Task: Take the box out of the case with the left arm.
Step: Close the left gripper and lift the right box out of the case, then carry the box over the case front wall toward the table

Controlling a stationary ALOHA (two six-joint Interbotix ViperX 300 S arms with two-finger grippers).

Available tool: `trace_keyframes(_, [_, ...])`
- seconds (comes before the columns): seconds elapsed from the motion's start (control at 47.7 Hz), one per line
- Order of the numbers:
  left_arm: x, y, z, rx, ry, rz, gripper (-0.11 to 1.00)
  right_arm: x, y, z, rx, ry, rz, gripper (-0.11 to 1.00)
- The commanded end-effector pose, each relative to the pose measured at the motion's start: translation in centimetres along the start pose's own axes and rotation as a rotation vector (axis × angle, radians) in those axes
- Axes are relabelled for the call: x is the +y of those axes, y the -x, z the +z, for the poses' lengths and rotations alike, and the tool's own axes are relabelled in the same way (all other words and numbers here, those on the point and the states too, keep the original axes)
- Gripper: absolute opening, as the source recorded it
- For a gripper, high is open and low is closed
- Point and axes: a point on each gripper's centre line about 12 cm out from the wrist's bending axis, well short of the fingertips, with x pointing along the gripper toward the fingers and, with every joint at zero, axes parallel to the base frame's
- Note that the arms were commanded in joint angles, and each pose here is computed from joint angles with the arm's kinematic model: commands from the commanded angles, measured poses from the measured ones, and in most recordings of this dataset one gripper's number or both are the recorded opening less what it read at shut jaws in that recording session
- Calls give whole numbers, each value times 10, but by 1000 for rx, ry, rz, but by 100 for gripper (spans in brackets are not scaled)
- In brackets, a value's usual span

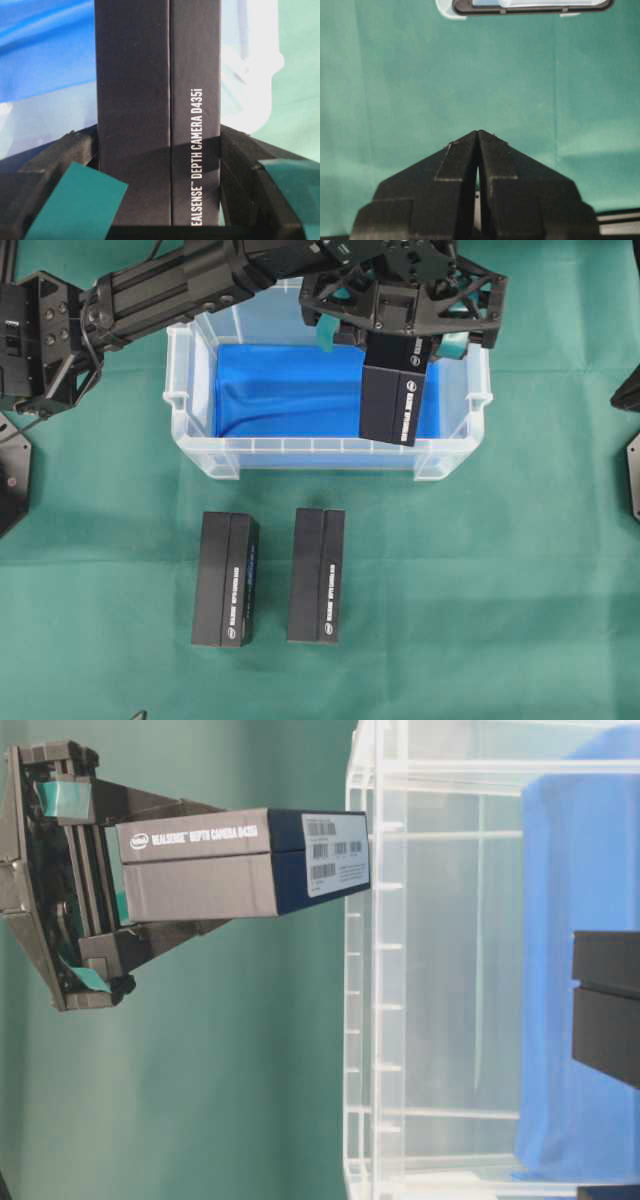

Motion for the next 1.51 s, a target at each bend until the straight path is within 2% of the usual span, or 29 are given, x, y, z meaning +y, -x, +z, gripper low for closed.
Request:
trace_keyframes(0.0, [2, 23, 0, -22, 0, -54, 61, 0, 4, 4, -16, -5, 4, 0])
trace_keyframes(0.838, [2, 24, 0, -25, 2, -55, 61, 0, 4, 4, -15, -6, 3, 0])
trace_keyframes(0.943, [0, 24, -5, -23, -8, -55, 61, 0, 4, 4, -15, -6, 3, 0])
trace_keyframes(1.174, [-9, 26, -38, -7, -47, -62, 61, 0, 4, 4, -16, -5, 3, 0])
trace_keyframes(1.488, [-23, 32, -110, 29, -60, -80, 61, 4, 5, 3, -10, -14, 36, 0])
